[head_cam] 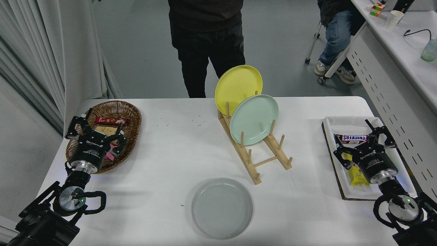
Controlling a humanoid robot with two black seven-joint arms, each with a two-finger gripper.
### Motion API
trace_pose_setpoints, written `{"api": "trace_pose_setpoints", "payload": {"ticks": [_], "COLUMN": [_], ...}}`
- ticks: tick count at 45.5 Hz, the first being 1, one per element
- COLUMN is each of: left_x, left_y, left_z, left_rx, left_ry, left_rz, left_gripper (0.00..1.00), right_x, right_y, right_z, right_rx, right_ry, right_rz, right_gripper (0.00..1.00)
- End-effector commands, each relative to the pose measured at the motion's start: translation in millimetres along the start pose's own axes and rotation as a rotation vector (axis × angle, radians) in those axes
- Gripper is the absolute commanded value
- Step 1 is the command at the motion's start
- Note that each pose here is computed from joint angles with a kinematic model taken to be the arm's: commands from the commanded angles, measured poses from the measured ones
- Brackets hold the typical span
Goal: Place the plate on the table
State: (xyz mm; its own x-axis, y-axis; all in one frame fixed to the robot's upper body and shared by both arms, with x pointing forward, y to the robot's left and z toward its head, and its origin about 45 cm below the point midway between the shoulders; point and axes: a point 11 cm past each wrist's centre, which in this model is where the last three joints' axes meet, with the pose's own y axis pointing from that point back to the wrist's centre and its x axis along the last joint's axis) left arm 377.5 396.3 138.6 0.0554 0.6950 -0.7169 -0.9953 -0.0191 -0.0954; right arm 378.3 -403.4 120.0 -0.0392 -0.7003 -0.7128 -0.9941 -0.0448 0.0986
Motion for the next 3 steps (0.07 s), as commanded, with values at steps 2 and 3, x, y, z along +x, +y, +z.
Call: {"api": "trace_pose_setpoints", "payload": {"ticks": [2, 3], "left_x": [0.0, 0.0], "left_y": [0.0, 0.0], "left_z": [0.0, 0.0], "left_rx": [0.000, 0.000], "left_ry": [0.000, 0.000], "left_rz": [0.000, 0.000], "left_gripper": [0.98, 0.98], "right_x": [-8.5, -9.1], "right_y": [-8.4, -8.9], "right_z": [-5.1, -5.4], "right_rx": [0.010, 0.011], "right_ry": [0.006, 0.006], "right_rz": [-0.014, -0.015], "right_gripper": [1.00, 1.00]}}
